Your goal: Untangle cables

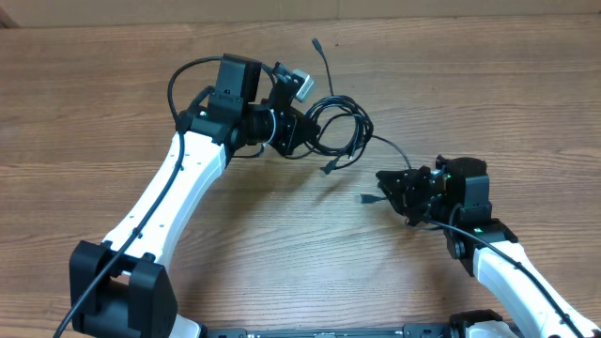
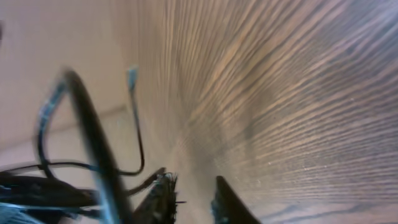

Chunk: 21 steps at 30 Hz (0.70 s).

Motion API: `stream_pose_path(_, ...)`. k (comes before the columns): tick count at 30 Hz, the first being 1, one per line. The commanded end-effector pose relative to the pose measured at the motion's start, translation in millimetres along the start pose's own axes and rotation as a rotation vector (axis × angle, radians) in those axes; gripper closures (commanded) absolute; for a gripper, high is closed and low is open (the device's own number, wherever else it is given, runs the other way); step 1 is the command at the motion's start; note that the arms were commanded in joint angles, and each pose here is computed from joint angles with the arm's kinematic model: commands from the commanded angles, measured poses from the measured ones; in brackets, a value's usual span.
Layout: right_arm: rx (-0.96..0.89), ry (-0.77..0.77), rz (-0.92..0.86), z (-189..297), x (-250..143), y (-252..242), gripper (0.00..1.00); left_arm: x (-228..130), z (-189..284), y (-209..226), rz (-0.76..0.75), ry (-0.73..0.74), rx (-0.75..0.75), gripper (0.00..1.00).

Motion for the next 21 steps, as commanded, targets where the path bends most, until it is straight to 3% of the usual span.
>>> stream_pose_path(1,0.022,0.062,0.143,2,-11,6,0.74,22,11,-14,0.081,-0.079,-0.066,0.96)
stream_pose_path(11,0.024,0.064,0.191,2,-11,6,0.24,25,11,-4,0.114,-0.089,0.003,0.96)
stream_pose_path(14,0.024,0.064,0.191,2,-11,6,0.19,18,11,10,0.189,-0.056,0.108,0.96)
stream_pose_path(15,0.022,0.065,0.190,2,-11,5,0.19,16,15,21,0.337,-0.065,0.175,0.96)
stream_pose_path(21,-0.044,0.066,0.146,3,-11,-9,0.19,39,37,40,0.628,-0.235,0.098,0.96)
Point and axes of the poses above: each gripper's point midway between its finger pads, its own z axis back along the fingers, its own y axis along the line the jaws close on, x = y × z, the point moved 4 cm from there along z, back along the fingers, and after that the axes turned 15 degrees about -z, right-handed, at the moved point
